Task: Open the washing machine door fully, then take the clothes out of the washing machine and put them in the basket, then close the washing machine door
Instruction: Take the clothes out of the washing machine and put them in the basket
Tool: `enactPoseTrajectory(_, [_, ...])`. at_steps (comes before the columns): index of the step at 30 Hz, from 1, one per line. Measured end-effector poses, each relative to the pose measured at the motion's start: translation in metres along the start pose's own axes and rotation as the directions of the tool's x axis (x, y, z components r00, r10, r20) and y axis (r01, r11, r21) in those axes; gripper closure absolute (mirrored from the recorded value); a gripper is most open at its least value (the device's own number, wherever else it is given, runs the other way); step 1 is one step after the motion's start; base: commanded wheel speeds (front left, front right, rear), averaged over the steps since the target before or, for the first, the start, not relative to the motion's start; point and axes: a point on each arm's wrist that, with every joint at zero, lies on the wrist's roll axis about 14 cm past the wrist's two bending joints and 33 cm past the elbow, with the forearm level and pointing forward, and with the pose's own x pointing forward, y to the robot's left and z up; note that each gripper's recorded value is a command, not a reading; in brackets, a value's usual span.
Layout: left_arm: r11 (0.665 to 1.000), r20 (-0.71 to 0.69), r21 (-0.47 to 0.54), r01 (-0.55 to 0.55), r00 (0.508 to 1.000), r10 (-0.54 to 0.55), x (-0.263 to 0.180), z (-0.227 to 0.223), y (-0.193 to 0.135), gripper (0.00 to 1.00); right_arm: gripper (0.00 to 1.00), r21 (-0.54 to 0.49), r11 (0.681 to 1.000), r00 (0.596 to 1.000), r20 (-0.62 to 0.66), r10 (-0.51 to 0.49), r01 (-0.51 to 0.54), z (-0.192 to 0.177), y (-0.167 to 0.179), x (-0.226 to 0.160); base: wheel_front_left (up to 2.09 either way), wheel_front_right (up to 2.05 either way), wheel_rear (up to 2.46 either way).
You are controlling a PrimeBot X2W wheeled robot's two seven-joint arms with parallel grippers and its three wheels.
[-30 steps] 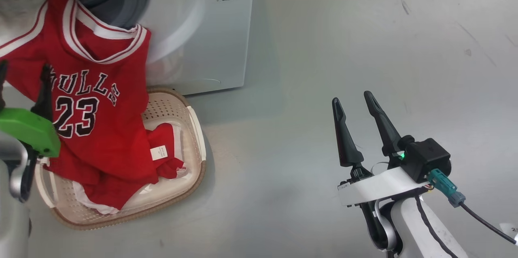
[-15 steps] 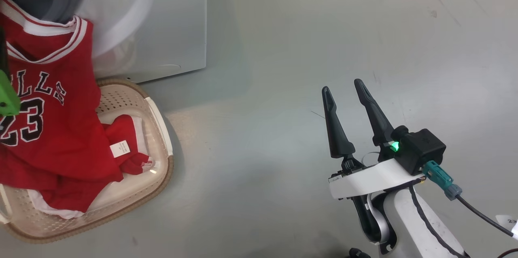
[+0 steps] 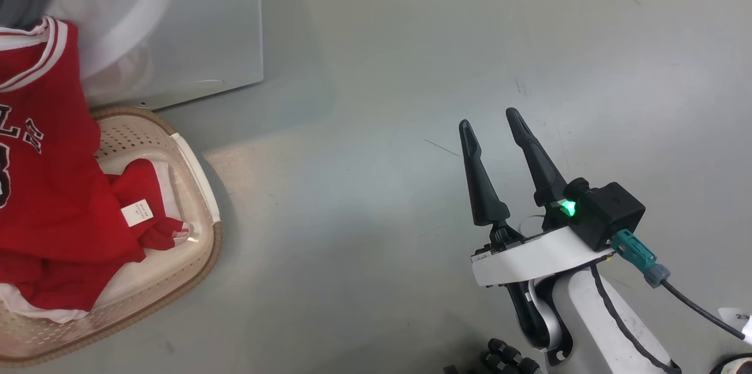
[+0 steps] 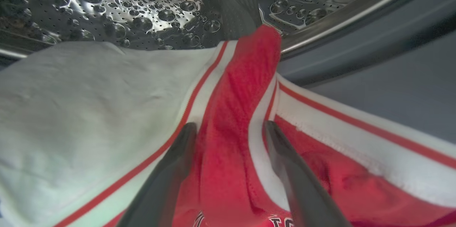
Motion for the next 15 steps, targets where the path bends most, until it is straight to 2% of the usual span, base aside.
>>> enactPoseTrajectory(9, [1.0,-0.033,-0.012,0.013,0.999,-0.014,0.014,-0.002,-0.007,0.0,0.0,-0.018,1.0,1.0,0.0,-0.009,0.009,0.0,-0.003,0.005,0.0,0.0,0.0])
enactPoseTrajectory(10, [1.0,-0.038,-0.013,0.014,0.999,-0.015,0.014,-0.002,-0.007,0.21,0.0,-0.019,1.0,1.0,-0.002,-0.01,0.01,-0.001,-0.003,0.005,0.0,0.0,0.0])
enactPoseTrajectory(11, [1.0,-0.039,-0.013,0.017,0.999,-0.017,0.015,-0.002,-0.008,0.58,0.0,-0.02,1.0,1.0,-0.003,-0.013,0.013,-0.002,-0.004,0.005,0.0,0.0,0.0])
enactPoseTrajectory(12, [1.0,-0.041,-0.013,0.021,0.999,-0.022,0.016,-0.002,-0.008,1.0,0.0,-0.02,1.0,1.0,-0.003,-0.012,0.012,-0.002,-0.003,0.006,0.0,0.0,0.0])
enactPoseTrajectory(15, [0.999,-0.045,-0.01,0.035,0.998,-0.035,0.017,-0.002,-0.012,1.0,0.0,-0.021,1.0,1.0,0.001,-0.008,0.008,-0.001,-0.002,0.008,0.0,0.0,0.0])
